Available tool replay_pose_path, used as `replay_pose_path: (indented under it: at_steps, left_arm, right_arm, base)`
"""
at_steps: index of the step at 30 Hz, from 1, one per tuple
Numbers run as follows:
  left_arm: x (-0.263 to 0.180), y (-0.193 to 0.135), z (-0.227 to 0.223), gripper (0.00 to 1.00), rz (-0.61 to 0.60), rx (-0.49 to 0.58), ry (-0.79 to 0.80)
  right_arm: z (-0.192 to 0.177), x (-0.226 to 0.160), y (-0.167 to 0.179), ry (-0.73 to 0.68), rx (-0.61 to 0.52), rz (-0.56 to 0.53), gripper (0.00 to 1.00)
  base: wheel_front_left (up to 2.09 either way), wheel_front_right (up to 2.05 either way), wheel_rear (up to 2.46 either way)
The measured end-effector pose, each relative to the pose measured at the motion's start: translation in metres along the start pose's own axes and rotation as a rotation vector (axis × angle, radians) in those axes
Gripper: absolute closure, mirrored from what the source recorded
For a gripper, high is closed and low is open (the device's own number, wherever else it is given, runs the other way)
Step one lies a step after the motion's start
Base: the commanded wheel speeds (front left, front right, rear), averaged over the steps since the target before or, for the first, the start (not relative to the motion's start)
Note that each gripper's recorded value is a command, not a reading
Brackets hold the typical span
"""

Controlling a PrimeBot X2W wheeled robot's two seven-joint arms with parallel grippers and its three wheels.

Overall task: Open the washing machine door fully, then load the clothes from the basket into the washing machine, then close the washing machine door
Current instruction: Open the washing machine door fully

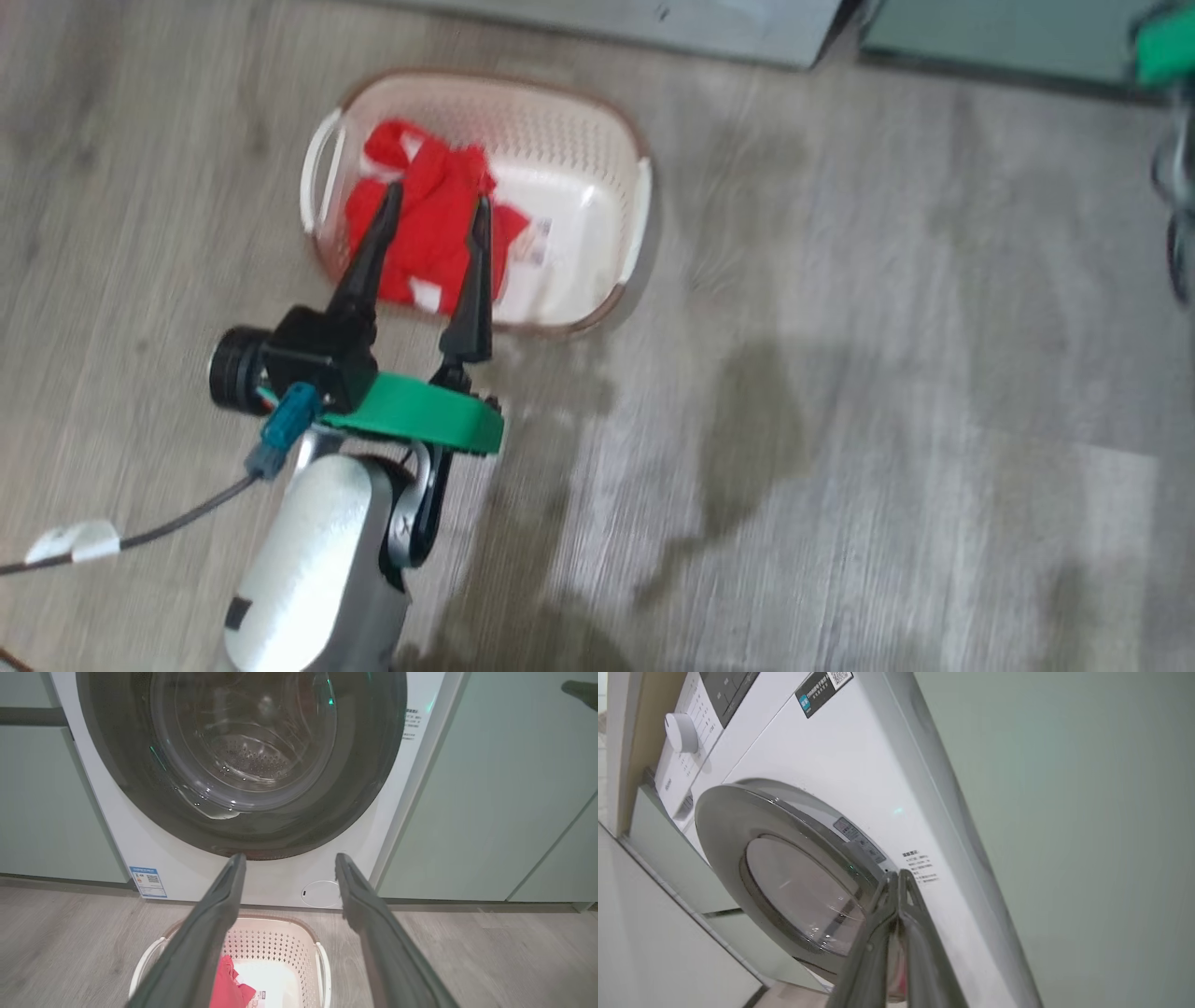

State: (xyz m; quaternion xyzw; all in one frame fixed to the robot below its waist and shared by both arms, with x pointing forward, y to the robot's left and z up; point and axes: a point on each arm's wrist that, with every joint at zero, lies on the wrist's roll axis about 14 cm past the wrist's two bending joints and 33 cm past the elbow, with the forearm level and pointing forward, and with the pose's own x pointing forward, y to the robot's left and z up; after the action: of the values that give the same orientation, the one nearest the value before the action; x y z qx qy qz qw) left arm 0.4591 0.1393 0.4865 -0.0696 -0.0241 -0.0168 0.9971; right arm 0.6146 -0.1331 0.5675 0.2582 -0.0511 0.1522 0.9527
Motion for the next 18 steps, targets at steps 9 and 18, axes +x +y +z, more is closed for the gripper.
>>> replay_pose_path:
  at_steps: [9,18]
  left_arm:
    - [0.015,0.02,-0.026,0.0,0.041,0.018,0.048]
    - [0.015,0.037,-0.044,0.0,0.089,0.025,0.095]
  right_arm:
    - [-0.035,0.078,0.008,0.118,0.268,0.045,1.0]
    - [-0.074,0.126,0.015,0.275,0.553,0.043,1.0]
  base:
    - [0.0,0.0,0.0]
    - [0.0,0.0,0.0]
